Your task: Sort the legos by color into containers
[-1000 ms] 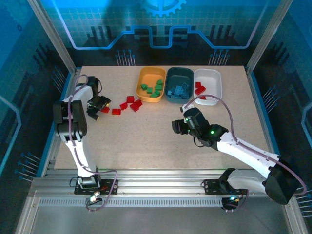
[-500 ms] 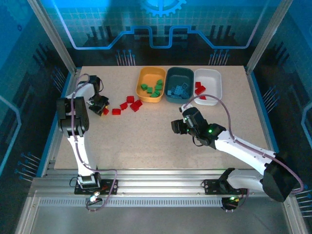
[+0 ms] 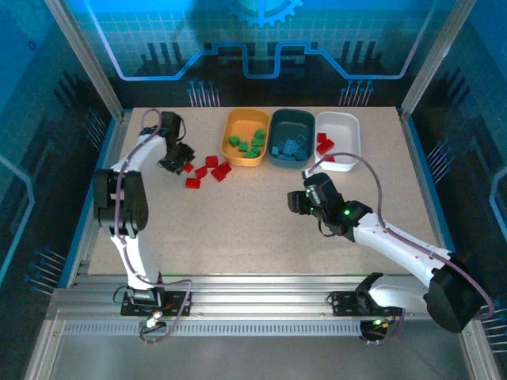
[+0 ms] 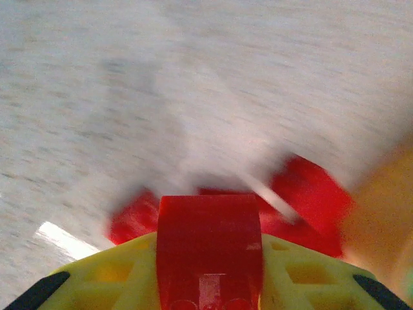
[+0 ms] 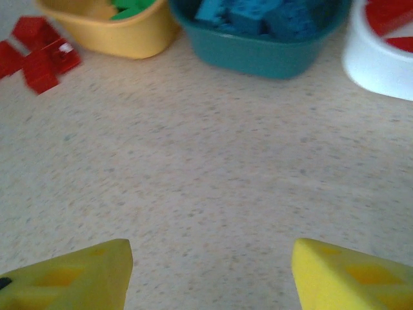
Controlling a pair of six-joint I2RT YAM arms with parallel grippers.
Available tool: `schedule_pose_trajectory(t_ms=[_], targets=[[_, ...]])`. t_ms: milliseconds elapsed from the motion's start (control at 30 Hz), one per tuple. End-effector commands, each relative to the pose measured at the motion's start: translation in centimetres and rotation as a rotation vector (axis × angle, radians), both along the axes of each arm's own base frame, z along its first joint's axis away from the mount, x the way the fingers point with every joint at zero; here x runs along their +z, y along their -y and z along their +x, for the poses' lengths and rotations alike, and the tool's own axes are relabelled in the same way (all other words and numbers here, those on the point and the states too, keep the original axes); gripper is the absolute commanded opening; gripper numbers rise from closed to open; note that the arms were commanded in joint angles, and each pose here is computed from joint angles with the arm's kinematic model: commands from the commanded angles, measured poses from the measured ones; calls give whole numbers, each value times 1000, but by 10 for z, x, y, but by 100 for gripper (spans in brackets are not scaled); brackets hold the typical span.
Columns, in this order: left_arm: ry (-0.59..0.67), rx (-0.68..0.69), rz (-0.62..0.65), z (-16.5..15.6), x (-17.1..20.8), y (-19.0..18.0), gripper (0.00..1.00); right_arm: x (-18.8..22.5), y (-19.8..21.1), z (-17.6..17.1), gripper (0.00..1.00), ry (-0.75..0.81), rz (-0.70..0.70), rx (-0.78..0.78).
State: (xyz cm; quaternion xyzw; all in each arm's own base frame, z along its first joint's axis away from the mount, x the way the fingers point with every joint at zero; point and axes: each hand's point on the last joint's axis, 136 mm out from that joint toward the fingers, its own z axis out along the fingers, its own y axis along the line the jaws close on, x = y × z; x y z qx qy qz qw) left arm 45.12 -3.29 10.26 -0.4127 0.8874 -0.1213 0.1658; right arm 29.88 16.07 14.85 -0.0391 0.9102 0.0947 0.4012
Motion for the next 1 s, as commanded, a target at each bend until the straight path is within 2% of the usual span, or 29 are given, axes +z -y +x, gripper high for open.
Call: schedule_pose_trajectory(t_ms=[0, 167, 367, 567, 767, 967], targets=[[172, -199, -38, 18, 54, 67, 35, 0, 35, 1, 67, -3, 56, -152], [260, -477, -126, 37, 80, 184, 33, 0, 65, 0, 67, -1, 113, -254], [385, -739, -327, 55, 96, 304, 33, 4, 90, -6, 67, 5, 179, -344], [535, -891, -531, 63, 101, 393, 35, 15, 117, -14, 68, 44, 219, -432], [615, -910, -612, 75, 85, 442, 39, 17, 134, -20, 68, 56, 259, -484], [657, -856, -656, 91, 66, 455, 39, 11, 141, -23, 68, 45, 273, -505]])
